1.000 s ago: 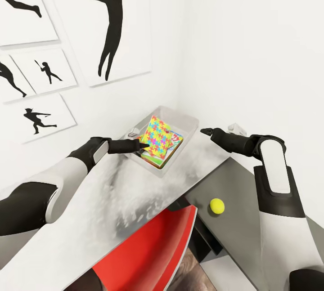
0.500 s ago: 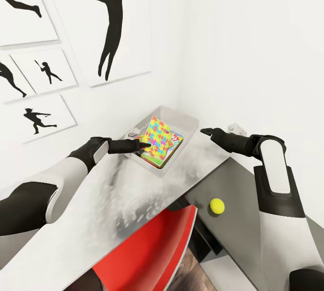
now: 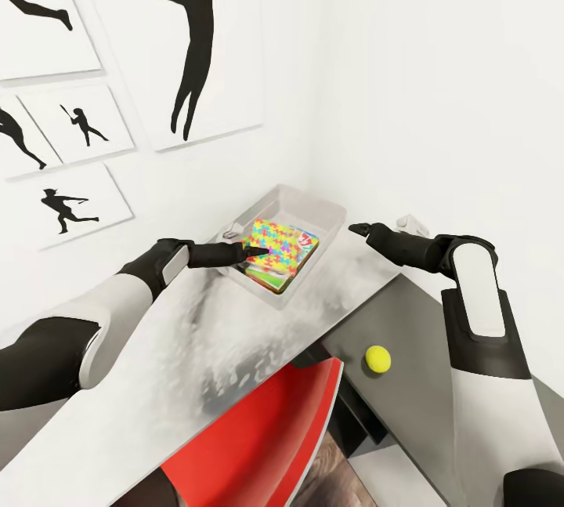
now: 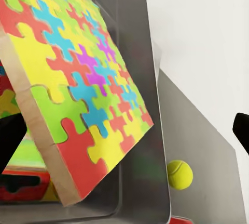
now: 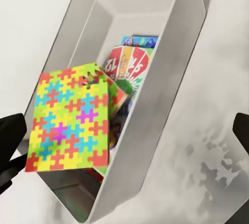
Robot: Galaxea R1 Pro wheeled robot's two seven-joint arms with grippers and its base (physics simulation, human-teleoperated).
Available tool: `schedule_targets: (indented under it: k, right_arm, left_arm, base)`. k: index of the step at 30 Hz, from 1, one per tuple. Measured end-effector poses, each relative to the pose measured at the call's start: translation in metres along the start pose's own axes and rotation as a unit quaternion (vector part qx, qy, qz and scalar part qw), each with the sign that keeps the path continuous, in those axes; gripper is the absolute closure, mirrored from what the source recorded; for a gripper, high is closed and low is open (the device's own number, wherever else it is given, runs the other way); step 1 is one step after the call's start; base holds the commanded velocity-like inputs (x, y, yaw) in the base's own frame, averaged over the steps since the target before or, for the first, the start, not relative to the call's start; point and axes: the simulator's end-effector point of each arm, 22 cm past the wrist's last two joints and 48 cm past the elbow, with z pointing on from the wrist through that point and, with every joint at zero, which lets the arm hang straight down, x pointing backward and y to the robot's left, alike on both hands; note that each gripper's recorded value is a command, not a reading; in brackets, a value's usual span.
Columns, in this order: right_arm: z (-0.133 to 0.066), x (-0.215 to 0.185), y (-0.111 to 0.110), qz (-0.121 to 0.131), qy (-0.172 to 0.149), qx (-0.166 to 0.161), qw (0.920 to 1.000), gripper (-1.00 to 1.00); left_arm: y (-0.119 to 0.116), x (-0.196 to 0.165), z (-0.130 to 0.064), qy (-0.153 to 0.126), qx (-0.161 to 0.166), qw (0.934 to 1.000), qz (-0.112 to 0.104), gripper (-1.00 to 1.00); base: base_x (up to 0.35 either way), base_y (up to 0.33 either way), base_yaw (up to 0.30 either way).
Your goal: Put all the toys in the child's room - the three board games (two on the bed and one on the table), the two jigsaw puzzles on the table, and the tennis ball on the table - inside the toy box on the table in the child's room.
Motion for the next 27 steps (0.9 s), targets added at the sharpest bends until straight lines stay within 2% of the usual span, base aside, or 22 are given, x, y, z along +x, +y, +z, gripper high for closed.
schedule_targets:
  k: [5,15,18,23,27]
  right_arm:
    - [0.000,0.000,0.000,0.000,0.000,0.000,1.0000,-1.00]
    - [0.000,0.000,0.000,0.000,0.000,0.000,1.0000,-1.00]
    - [0.000,0.000,0.000,0.000,0.000,0.000,1.0000,-1.00]
    - [0.000,0.000,0.000,0.000,0.000,0.000,1.0000,-1.00]
    - [0.000,0.000,0.000,0.000,0.000,0.000,1.0000,-1.00]
  left_arm:
    - [0.007,-0.002,-0.007,-0.003,-0.006,1.0000,-0.001,-1.00]
    - [0.039,-0.012,-0.041,-0.015,-0.032,0.9993,-0.007,-1.00]
    - [0.057,-0.016,-0.060,-0.021,-0.050,0.9985,-0.009,-1.00]
    - [0.076,-0.020,-0.082,-0.028,-0.068,0.9972,-0.012,-1.00]
    - [0.095,-0.024,-0.111,-0.036,-0.085,0.9956,-0.014,-1.00]
  base:
    - [0.000,0.000,0.000]
    - [0.000,0.000,0.000]
    - [0.000,0.000,0.000]
    - [0.000,0.000,0.000]
    - [0.000,0.000,0.000]
